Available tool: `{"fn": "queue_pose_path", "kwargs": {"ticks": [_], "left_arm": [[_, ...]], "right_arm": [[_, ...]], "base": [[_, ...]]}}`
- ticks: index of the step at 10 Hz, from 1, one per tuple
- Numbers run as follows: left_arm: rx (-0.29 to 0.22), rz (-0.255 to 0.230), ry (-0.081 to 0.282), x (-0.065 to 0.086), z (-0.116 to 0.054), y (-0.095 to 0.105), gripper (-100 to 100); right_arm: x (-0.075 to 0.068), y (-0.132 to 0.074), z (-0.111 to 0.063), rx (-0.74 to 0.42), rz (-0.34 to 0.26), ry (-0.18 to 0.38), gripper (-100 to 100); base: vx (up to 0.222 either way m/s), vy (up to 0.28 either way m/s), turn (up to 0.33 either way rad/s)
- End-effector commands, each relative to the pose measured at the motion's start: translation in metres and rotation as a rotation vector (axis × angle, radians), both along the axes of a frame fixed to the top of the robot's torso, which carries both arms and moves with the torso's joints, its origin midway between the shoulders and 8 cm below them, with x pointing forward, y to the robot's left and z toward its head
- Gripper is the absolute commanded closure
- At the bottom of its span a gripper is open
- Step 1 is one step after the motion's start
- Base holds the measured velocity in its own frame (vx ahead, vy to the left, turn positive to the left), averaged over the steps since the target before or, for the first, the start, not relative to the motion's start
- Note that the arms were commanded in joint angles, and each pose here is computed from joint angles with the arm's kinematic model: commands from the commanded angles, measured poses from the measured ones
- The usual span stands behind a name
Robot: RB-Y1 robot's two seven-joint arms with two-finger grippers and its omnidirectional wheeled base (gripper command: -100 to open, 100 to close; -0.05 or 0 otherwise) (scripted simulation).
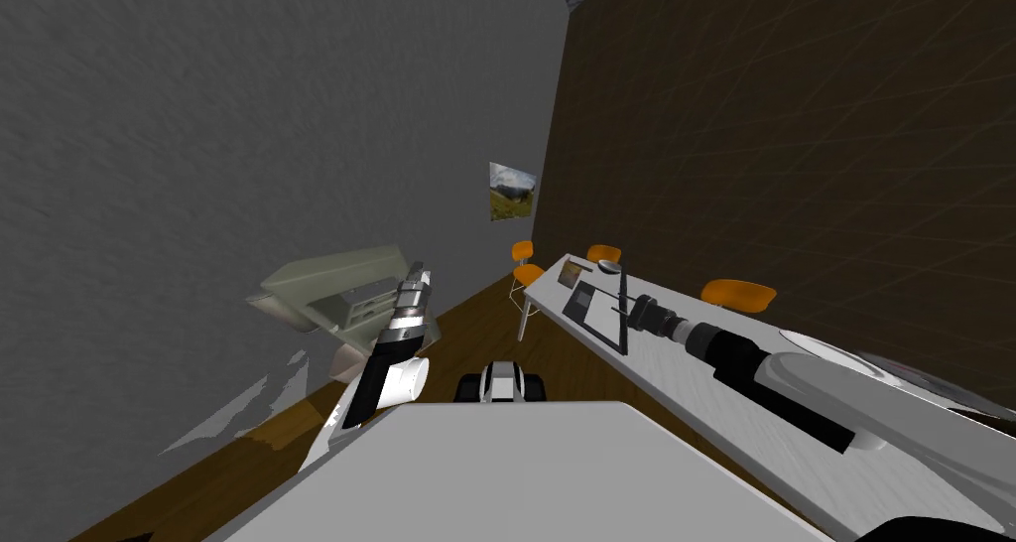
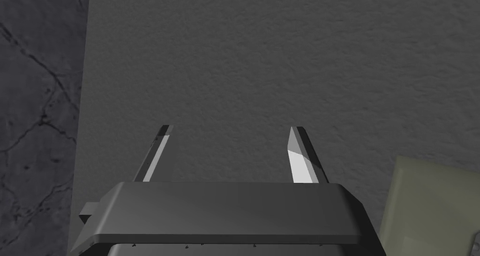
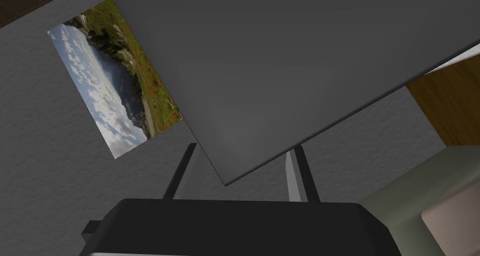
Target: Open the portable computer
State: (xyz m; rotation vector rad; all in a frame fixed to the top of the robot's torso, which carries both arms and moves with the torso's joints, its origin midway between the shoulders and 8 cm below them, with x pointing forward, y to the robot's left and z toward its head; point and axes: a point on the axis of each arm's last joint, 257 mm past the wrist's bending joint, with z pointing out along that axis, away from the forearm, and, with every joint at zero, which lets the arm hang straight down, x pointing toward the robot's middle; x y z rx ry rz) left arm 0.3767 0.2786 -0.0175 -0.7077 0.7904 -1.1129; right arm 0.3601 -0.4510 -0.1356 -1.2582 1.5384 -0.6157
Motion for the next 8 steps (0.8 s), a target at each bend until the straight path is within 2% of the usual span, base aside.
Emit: {"fn": "queue_pose_path", "kwargs": {"ticks": [1,2,8], "left_arm": [[0.000,0.000,0.000,0.000,0.000,0.000,0],[0.000,0.000,0.000,0.000,0.000,0.000,0],[0.000,0.000,0.000,0.000,0.000,0.000,0]], "right_arm": [[-0.015,-0.018,-0.021,-0.089,0.011,0.090,100],[-0.015,-0.018,-0.022,-0.089,0.010,0.091,100],[-0.046,-0.049,-0.055,-0.260,0.058,0.264,100]], "base": [[0.184,0.162,-0.109],[0.100,0.124,-0.036],[0.108,0.128,-0.065]]}}
